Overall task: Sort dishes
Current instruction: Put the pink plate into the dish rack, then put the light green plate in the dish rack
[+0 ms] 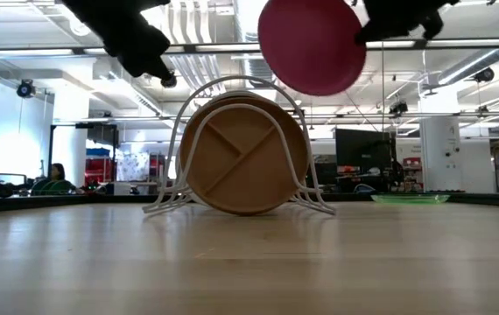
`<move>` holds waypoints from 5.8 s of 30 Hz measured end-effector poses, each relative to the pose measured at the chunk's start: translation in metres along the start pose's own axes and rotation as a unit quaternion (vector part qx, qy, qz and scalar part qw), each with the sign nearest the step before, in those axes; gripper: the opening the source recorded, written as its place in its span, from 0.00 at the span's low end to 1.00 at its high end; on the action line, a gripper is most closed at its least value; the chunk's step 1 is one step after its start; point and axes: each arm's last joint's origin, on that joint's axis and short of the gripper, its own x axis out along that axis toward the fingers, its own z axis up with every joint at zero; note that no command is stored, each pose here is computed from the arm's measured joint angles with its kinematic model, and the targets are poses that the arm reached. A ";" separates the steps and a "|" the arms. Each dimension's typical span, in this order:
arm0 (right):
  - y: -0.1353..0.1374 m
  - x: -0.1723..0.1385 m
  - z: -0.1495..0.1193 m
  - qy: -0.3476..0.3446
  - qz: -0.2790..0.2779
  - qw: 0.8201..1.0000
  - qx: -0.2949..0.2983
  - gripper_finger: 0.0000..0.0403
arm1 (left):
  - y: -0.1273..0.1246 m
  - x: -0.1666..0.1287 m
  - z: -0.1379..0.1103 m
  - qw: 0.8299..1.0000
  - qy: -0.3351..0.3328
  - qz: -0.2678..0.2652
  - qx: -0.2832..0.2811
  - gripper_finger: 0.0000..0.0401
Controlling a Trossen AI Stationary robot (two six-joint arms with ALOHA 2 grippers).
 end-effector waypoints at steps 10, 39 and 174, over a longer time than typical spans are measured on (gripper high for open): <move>-0.003 0.050 0.015 -0.038 0.032 0.999 -0.007 0.00 | 0.009 0.007 -0.001 0.998 0.002 0.063 0.027 0.00; 0.063 0.130 -0.053 0.056 0.037 0.998 -0.016 0.00 | 0.013 0.013 -0.002 0.997 0.014 0.074 0.031 0.00; 0.033 0.096 -0.061 0.217 0.112 0.970 -0.011 0.01 | 0.009 0.016 -0.010 0.997 0.018 0.070 0.021 0.00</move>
